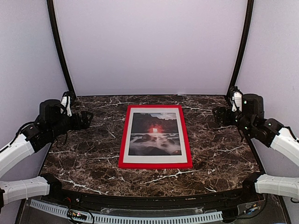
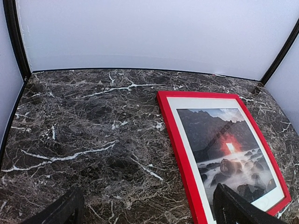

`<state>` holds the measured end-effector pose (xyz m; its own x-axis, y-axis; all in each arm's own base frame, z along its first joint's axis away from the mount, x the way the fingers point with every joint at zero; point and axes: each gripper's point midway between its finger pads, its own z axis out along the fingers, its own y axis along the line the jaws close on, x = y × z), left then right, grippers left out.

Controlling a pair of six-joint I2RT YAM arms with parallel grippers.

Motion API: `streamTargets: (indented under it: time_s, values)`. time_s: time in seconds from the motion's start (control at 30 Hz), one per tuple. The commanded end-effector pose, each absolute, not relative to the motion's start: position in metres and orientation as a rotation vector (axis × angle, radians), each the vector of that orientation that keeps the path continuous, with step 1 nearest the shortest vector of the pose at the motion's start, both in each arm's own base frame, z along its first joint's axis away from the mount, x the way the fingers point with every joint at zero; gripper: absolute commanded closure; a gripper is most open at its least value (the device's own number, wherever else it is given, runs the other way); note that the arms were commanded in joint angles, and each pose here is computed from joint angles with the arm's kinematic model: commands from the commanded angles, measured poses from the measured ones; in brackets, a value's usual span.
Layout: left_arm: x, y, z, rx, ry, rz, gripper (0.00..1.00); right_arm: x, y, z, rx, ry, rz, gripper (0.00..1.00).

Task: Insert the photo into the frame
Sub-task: Reset both arms

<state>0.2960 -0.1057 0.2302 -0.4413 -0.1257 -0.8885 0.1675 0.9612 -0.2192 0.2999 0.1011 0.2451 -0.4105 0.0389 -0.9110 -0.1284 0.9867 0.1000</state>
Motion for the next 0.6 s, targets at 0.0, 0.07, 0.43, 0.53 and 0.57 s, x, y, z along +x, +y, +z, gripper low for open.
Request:
streamTargets:
  time_s: [0.0,0.07,0.43,0.53,0.57]
  values:
    - [0.2957,-0.1049,0.2318,0.035,1.981,-0.336,0.01,0.3036,0.098,0.2528,-0.05,1.947,0.168,0.01]
    - [0.2956,-0.1049,0.2321,0.035,1.98,-0.337,0.01,0.3036,0.0978,0.2526,-0.05,1.948,0.167,0.01]
    - [0.2951,-0.1048,0.2325,0.035,1.978,-0.338,0.01,0.3033,0.0984,0.2517,-0.051,1.951,0.171,0.01]
    - [0.2949,-0.1046,0.2328,0.034,1.977,-0.338,0.01,0.3033,0.0985,0.2512,-0.05,1.951,0.171,0.01]
    - [0.2949,-0.1043,0.233,0.033,1.976,-0.337,0.01,0.3034,0.0985,0.251,-0.05,1.952,0.171,0.01]
